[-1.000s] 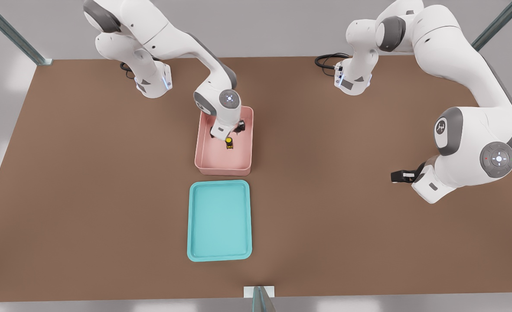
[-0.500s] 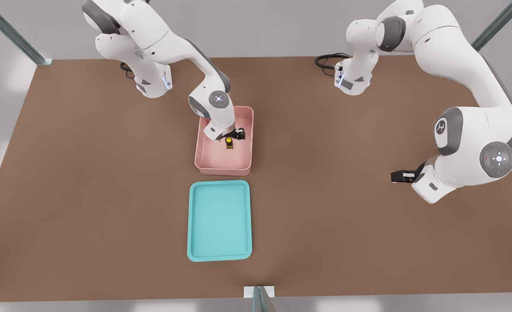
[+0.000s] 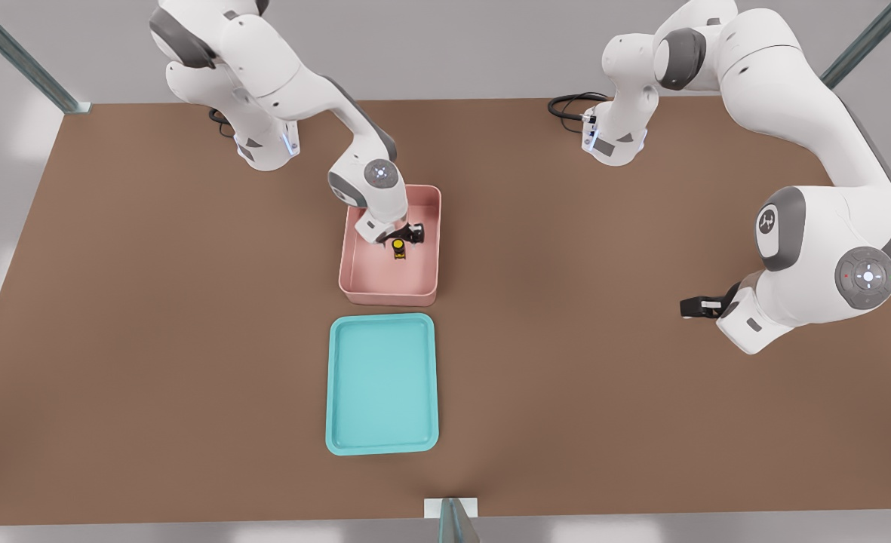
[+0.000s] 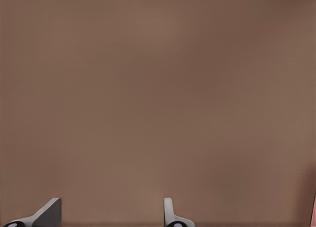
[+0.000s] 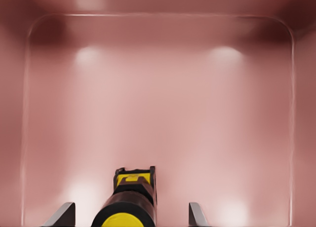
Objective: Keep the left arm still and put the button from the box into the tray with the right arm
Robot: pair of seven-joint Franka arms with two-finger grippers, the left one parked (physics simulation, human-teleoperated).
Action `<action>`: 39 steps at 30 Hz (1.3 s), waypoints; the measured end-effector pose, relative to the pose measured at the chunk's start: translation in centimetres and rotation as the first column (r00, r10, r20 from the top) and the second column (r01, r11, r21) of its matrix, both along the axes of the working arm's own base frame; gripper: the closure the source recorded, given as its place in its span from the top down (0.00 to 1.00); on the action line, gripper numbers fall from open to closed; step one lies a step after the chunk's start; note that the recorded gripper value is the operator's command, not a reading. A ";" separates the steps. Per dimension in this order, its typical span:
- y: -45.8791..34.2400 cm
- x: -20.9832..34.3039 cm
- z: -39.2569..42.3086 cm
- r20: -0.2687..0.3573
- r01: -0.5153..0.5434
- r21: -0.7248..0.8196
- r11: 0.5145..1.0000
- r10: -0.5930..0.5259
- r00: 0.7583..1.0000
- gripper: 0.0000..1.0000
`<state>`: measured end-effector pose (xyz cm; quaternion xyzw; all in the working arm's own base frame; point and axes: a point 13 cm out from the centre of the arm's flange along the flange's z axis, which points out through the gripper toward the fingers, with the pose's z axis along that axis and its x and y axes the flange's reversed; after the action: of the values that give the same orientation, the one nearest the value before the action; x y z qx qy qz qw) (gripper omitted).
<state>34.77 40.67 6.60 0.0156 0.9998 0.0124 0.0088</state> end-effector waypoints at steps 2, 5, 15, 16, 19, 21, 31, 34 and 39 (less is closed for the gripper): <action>0.0 0.2 0.0 0.004 0.009 0.006 1.000 -0.009 1.000 0.89; 0.1 0.4 0.0 0.008 0.020 0.012 1.000 -0.020 1.000 0.70; 0.0 2.6 1.3 0.032 0.060 0.028 0.998 -0.061 0.998 0.40; 0.1 3.2 2.0 0.037 0.066 0.027 0.997 -0.067 0.997 0.40; 2.7 5.9 6.9 0.039 0.109 0.058 0.992 -0.111 0.993 0.40; 4.0 9.9 11.7 0.044 0.155 0.090 0.984 -0.160 0.986 0.40; -0.9 31.1 11.8 0.035 0.269 0.111 0.957 -0.275 0.961 0.40; -2.3 33.7 7.4 0.027 0.250 0.119 0.961 -0.255 0.966 0.63; -2.9 34.5 6.3 0.041 0.180 0.122 0.976 -0.186 0.982 1.00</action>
<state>69.30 37.76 12.91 0.1078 0.9910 0.0709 0.0350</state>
